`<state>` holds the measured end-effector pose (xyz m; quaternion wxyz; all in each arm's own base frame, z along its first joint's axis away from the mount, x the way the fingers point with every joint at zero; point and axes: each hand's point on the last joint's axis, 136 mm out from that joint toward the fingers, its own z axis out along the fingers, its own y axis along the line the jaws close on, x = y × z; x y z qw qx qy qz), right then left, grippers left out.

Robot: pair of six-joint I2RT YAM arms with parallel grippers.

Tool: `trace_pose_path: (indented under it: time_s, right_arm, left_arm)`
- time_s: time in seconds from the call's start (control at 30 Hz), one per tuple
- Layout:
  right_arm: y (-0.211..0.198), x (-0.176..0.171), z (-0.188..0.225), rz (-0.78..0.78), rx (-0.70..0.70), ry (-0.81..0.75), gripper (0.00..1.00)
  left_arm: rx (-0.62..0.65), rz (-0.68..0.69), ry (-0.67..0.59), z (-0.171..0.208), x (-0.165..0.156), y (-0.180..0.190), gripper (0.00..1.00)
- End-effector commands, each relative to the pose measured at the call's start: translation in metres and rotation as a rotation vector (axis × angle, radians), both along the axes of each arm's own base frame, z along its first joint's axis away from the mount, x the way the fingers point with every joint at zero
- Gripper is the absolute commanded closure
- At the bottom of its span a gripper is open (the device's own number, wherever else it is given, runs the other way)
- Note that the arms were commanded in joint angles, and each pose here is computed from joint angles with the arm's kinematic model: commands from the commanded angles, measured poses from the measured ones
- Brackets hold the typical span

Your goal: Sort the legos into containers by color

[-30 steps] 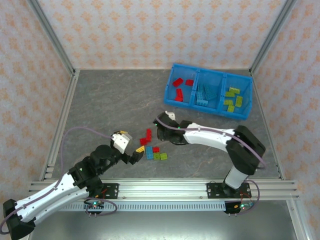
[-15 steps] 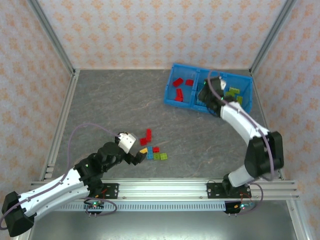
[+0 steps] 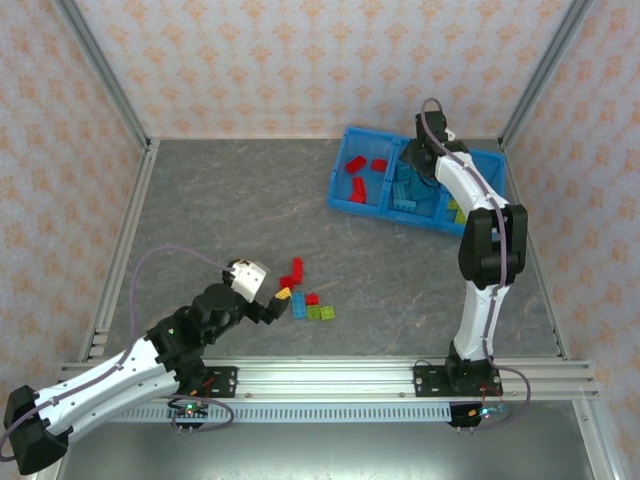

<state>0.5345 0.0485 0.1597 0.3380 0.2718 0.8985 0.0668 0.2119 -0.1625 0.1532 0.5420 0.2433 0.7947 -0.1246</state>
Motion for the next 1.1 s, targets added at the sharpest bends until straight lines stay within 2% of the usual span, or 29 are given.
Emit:
trace_pose_path:
  time_s: [0.0, 0.13, 0.3, 0.53, 0.67, 0.83, 0.93, 1.07]
  right_arm:
    - [0.01, -0.037, 0.042, 0.028, 0.044, -0.04, 0.35]
    - [0.051, -0.093, 0.057, 0.165, 0.064, -0.079, 0.33]
    - [0.129, -0.165, 0.045, 0.4, 0.097, -0.07, 0.3]
    - [0.254, -0.238, -0.018, 0.682, 0.086, 0.16, 0.28]
    - [0.301, -0.254, -0.049, 0.743, 0.066, 0.23, 0.23]
    - [0.317, -0.251, -0.088, 0.723, 0.066, 0.305, 0.19]
    - [0.326, -0.252, -0.107, 0.734, 0.074, 0.344, 0.22]
    - [0.32, -0.249, -0.124, 0.698, 0.028, 0.361, 0.34]
  left_arm:
    - [-0.025, 0.046, -0.015, 0.009, 0.006, 0.005, 0.0]
    - [-0.012, 0.073, -0.003, 0.007, 0.009, 0.008, 0.0]
    - [0.01, 0.291, -0.017, 0.006, 0.022, 0.041, 0.0]
    - [-0.008, 0.31, -0.031, 0.006, 0.022, 0.045, 0.0]
    - [-0.013, 0.29, -0.035, 0.008, 0.02, 0.044, 0.0]
    - [-0.014, 0.283, -0.035, 0.009, 0.019, 0.043, 0.0]
    - [-0.014, 0.278, -0.034, 0.009, 0.019, 0.042, 0.0]
    - [-0.011, 0.271, -0.03, 0.008, 0.019, 0.041, 0.0]
